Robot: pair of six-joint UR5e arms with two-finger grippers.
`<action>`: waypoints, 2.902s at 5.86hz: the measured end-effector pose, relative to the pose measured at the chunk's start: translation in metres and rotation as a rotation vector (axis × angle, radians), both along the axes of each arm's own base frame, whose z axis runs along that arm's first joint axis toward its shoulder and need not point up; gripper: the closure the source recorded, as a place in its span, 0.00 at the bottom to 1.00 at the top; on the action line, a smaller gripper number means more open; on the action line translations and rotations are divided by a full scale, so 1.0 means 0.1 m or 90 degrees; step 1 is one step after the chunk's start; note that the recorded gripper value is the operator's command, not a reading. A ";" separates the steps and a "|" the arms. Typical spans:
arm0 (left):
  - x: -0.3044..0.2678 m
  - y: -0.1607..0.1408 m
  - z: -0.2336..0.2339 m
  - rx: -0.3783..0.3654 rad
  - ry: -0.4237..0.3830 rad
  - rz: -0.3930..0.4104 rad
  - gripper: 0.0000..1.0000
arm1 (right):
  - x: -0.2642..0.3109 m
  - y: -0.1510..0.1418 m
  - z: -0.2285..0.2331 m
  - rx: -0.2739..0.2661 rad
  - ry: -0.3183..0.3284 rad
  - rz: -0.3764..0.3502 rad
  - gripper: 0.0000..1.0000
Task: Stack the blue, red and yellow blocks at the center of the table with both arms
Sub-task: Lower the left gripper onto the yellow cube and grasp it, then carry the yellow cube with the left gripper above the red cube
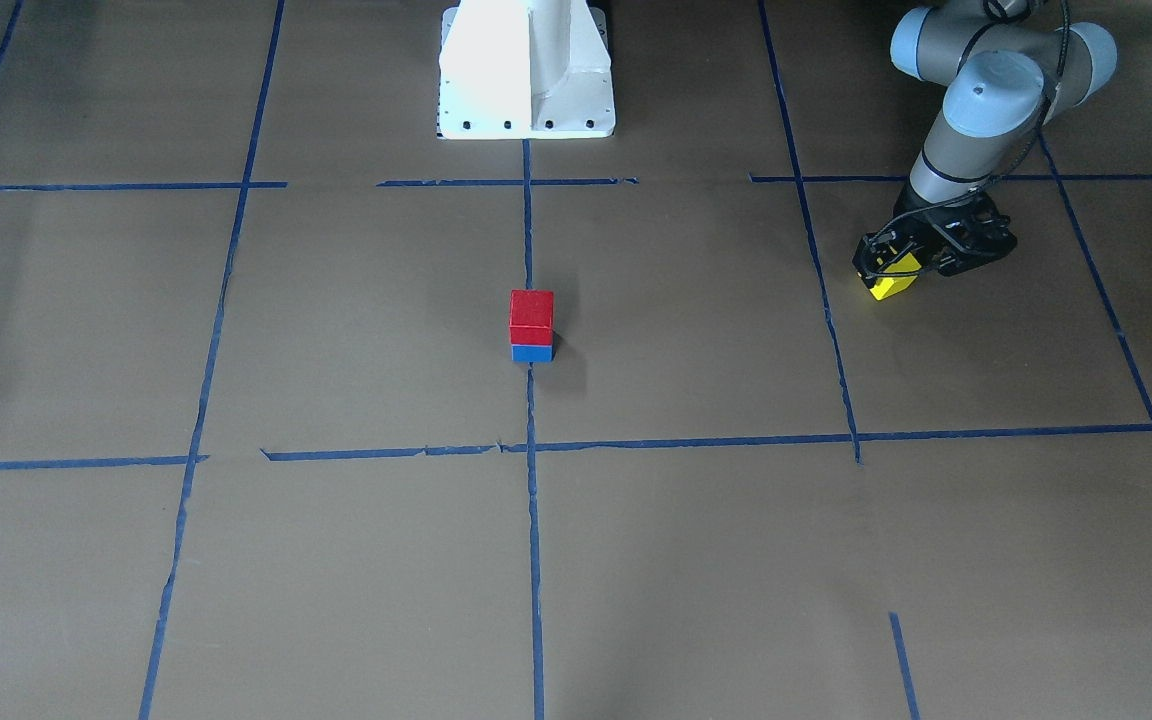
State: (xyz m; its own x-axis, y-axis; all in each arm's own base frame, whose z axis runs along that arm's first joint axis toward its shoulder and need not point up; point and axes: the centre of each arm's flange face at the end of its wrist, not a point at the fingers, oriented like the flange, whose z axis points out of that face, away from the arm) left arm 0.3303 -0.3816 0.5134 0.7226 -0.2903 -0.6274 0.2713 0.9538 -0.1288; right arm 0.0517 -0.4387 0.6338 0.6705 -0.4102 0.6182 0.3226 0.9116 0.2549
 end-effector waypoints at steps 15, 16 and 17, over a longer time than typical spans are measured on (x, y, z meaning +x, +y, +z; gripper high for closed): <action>2.22 -0.99 -4.15 0.136 0.090 0.110 0.97 | 0.00 0.00 0.01 -0.002 0.000 0.001 0.00; 2.28 -0.93 -4.12 0.135 0.082 0.115 0.96 | 0.00 0.00 0.02 -0.003 0.000 0.001 0.00; 2.35 -0.86 -4.09 0.134 0.079 0.121 0.94 | 0.00 0.00 0.03 -0.004 0.000 0.000 0.00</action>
State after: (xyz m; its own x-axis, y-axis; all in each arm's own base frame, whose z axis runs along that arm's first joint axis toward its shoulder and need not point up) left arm 0.5652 -0.4677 0.1045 0.6659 -0.0119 -0.7459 0.0799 0.9953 0.0555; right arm 0.0517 -0.4383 0.6364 0.6704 -0.4058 0.6212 0.3222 0.9134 0.2490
